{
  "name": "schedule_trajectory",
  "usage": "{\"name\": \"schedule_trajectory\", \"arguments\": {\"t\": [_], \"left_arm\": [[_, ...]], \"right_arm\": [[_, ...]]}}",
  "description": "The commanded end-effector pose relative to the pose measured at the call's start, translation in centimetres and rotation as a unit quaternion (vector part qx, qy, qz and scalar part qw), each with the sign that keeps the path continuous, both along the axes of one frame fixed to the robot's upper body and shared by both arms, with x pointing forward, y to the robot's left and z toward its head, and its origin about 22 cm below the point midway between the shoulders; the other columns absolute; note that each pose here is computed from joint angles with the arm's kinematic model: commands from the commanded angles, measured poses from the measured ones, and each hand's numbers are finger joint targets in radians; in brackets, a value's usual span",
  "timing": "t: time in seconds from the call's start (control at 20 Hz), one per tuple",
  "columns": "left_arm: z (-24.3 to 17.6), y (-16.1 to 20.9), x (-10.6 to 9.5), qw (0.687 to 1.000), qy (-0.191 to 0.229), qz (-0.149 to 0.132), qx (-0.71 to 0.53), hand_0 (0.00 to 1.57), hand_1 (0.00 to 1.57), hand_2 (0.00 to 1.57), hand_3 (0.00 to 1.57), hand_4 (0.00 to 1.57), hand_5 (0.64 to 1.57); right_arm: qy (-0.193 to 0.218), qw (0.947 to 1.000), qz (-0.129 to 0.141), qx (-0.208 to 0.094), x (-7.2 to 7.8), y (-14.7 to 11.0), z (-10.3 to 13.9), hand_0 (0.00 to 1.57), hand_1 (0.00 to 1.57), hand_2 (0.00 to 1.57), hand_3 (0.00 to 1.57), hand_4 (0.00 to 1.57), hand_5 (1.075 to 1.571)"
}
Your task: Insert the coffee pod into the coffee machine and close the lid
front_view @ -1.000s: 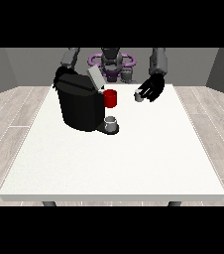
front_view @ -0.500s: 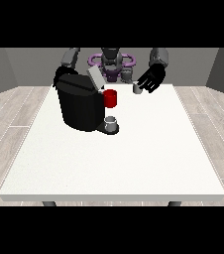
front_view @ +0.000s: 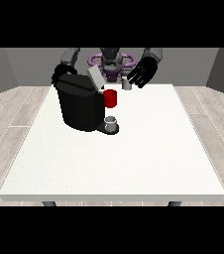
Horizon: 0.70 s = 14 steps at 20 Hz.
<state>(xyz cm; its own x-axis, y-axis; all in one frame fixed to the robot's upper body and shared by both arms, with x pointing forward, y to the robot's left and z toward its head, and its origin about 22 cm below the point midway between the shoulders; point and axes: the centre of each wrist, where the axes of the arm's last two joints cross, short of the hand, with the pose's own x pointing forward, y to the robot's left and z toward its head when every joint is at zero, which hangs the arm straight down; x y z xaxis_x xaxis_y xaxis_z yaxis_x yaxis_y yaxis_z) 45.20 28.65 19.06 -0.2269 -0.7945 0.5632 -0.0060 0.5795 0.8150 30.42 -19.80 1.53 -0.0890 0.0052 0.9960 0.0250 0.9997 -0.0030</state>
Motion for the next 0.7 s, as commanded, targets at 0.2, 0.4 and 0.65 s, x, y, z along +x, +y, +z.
{"name": "schedule_trajectory", "arguments": {"t": [0.2, 0.4, 0.65], "left_arm": [[2.9, 0.1, 0.4, 1.000, -0.025, -0.010, 0.004, 1.28, 1.28, 1.33, 1.27, 0.52, 1.571], [3.9, -3.1, 0.9, 1.000, -0.017, 0.004, 0.005, 1.26, 1.26, 1.30, 1.24, 0.49, 1.571], [6.7, -2.8, 1.0, 0.999, -0.045, -0.001, 0.008, 1.31, 1.31, 1.33, 1.23, 0.49, 1.571]], "right_arm": [[-0.016, 0.9998, -0.005, -0.007, 1.1, -0.2, 3.1, 0.00, 0.00, 0.00, 0.00, 0.51, 1.571], [-0.014, 0.9997, -0.008, -0.018, 0.6, -0.3, 1.3, 0.00, 0.00, 0.00, 0.00, 0.55, 1.571], [-0.062, 0.9980, -0.012, -0.006, 0.9, 1.5, 1.8, 0.00, 0.00, 0.00, 0.00, 0.53, 1.571]]}}
